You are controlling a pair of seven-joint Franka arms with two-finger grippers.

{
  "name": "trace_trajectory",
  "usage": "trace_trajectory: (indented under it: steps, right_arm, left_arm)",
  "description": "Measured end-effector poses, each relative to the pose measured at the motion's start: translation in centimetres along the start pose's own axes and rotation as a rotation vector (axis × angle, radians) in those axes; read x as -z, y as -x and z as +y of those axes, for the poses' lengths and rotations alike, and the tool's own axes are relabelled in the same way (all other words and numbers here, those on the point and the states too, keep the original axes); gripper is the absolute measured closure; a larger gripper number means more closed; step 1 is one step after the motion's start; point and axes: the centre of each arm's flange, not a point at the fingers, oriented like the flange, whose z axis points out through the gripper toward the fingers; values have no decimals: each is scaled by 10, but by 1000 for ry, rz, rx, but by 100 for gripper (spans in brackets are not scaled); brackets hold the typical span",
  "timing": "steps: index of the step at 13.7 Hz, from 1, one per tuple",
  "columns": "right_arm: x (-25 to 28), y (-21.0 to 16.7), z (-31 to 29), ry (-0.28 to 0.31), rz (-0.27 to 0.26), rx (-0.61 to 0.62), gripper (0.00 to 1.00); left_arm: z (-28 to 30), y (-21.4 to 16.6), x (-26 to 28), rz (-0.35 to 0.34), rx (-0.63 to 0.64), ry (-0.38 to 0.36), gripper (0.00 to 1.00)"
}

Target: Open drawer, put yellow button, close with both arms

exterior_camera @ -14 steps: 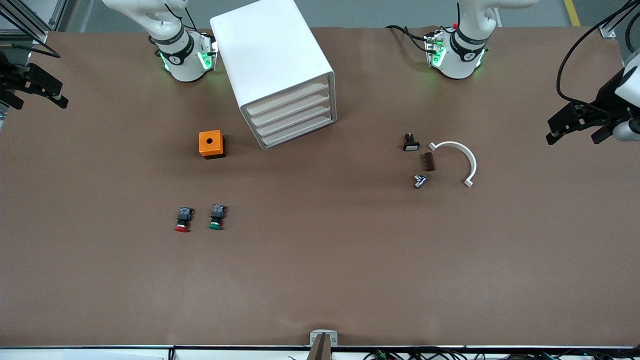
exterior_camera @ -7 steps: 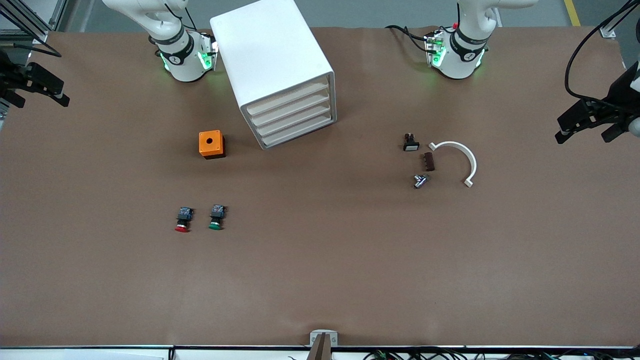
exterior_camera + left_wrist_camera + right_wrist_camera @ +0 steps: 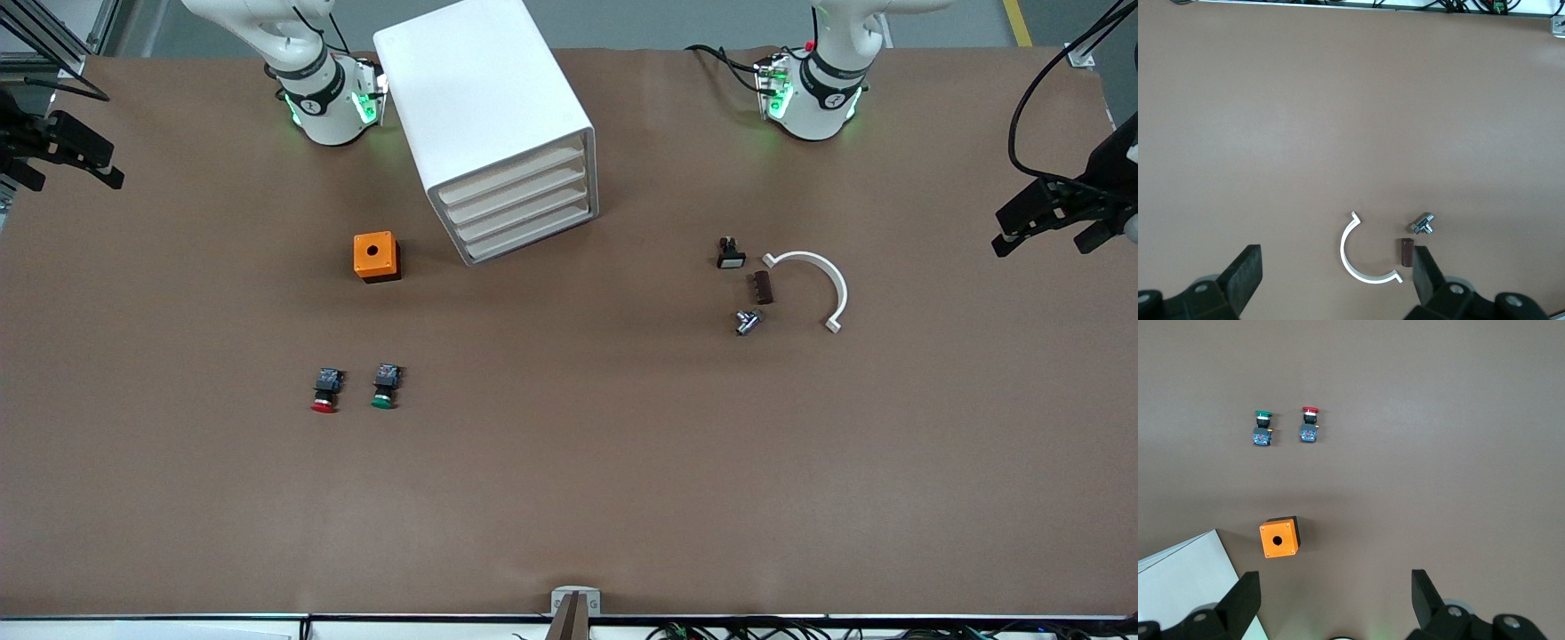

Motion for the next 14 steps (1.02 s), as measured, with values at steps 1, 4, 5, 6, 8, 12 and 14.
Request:
trace_trajectory:
  steps: [1,4,5,6,8,12,14]
  right_arm:
    - [0,0,0,0,0,0,0]
    - [0,0,0,0,-2,0,0]
    - [0,1,0,0,-5,0,0]
    - [-1,1,0,0,-6,0,0]
    - [-1,1,0,0,-6,0,0]
    - [-1,1,0,-1,-8,-5,0]
    - [-1,1,0,-1,-10,-25,0]
  left_arm:
    - [2,-1,-1,-1,-3,0,0]
    - [3,-13,4,18,-4,1,0]
    - [4,-16,3,18,-5,1,0]
    - [4,-20,-1,13,-5,1,0]
    - [5,-25,-9,1,-5,0,0]
    - [6,-27,-11,1,-7,0,0]
    - [7,-27,-10,1,-9,1,0]
